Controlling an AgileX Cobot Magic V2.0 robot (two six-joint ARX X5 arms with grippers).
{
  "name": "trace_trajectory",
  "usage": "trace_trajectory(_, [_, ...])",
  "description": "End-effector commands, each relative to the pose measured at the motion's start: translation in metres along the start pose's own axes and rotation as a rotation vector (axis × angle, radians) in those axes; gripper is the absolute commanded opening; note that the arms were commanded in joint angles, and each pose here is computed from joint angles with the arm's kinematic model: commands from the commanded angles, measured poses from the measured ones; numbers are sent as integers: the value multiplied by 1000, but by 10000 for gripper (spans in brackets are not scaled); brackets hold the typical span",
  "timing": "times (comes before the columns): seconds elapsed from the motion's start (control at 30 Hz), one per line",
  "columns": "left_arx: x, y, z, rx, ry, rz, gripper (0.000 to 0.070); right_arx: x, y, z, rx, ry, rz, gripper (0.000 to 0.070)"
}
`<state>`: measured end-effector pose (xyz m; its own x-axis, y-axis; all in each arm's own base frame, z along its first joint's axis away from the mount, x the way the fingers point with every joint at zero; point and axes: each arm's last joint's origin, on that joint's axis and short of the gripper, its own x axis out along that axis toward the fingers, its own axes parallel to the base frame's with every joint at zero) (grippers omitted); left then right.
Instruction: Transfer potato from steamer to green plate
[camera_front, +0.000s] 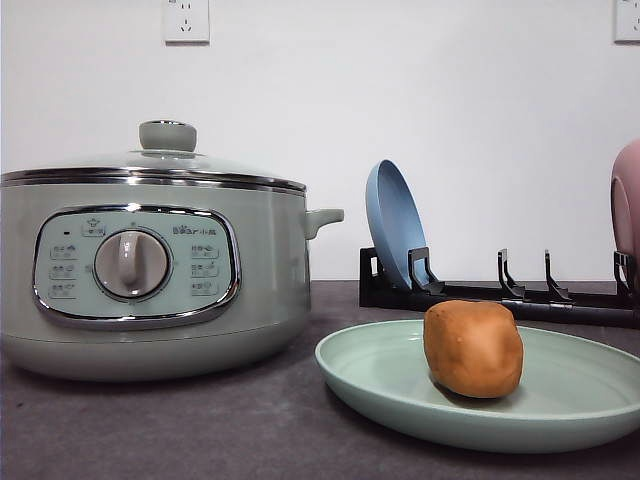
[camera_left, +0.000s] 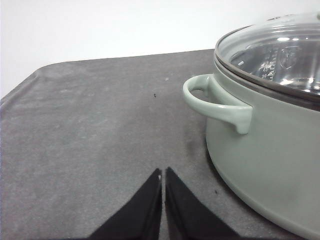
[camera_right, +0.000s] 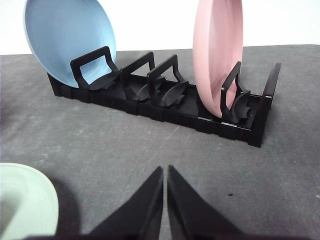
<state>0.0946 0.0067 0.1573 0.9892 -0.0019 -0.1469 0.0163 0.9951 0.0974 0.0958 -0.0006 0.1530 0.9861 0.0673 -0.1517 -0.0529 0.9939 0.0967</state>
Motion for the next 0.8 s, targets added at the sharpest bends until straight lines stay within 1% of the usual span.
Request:
trace_trajectory(0.0, [2, 0, -7, -5, 27, 2, 3, 0, 0, -1, -5, -4, 1, 0])
trace_trajectory(0.77, [2, 0, -7, -5, 27, 2, 4, 0, 0, -1, -5, -4, 1, 0])
